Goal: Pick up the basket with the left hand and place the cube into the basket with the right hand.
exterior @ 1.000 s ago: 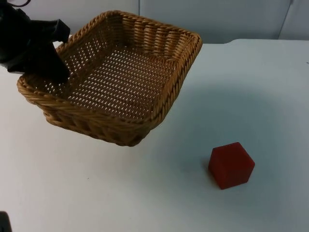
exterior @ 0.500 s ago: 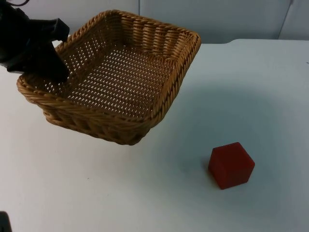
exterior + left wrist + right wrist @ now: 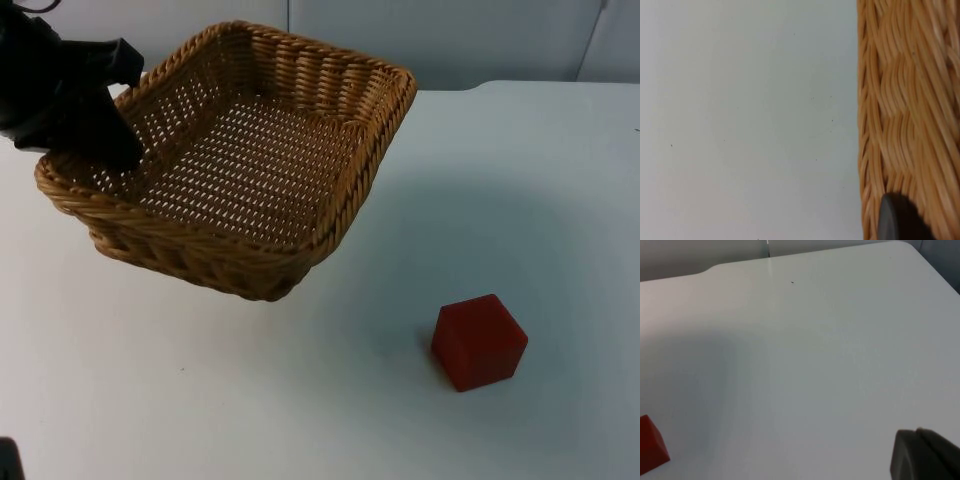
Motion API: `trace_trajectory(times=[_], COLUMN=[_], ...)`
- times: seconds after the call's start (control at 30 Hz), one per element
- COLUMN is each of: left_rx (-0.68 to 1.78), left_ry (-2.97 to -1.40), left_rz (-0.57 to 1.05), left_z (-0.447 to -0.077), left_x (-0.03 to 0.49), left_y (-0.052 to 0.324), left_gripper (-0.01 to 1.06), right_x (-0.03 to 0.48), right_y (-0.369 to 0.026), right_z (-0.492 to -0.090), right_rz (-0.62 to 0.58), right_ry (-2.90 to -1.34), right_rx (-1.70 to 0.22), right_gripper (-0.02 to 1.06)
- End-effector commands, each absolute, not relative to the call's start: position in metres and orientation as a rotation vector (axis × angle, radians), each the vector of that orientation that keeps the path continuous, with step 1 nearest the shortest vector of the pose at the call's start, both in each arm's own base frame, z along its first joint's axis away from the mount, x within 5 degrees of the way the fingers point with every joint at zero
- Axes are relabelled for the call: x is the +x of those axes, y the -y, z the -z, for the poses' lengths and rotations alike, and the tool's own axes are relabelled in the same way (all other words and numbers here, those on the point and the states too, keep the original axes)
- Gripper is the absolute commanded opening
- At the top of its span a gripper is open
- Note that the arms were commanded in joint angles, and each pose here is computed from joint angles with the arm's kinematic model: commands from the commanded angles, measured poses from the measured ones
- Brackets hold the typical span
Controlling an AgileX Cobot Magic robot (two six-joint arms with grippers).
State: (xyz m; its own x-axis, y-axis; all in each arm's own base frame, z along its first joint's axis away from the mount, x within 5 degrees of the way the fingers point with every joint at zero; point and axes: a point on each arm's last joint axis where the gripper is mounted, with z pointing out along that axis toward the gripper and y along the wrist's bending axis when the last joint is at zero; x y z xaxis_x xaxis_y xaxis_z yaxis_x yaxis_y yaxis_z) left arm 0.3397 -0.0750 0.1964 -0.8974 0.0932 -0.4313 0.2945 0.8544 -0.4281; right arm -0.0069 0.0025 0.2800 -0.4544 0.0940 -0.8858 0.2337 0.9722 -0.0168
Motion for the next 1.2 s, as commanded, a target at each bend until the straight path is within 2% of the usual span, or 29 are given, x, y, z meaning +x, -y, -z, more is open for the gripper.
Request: trace_trajectory(times=[0.0,1.17], left_rx=[0.253,0.249], left_ry=[-2.595,-2.591], left_rz=[0.72,0.715], left_z=[-0.205,-0.205], left_x=[0.3418,0.3422], left_y=[0.0756,0.0753], left_gripper=[0.0,0.0], right_x=[-0.0067,-0.006], right_y=[-0.0018,-0.004], right_z=[-0.2789,-0.2791], right_rz=[0.177,0.143], right_ry=[-2.041,-2.038], right_rx=[0.239,0.236], right_gripper=[0.0,0.0])
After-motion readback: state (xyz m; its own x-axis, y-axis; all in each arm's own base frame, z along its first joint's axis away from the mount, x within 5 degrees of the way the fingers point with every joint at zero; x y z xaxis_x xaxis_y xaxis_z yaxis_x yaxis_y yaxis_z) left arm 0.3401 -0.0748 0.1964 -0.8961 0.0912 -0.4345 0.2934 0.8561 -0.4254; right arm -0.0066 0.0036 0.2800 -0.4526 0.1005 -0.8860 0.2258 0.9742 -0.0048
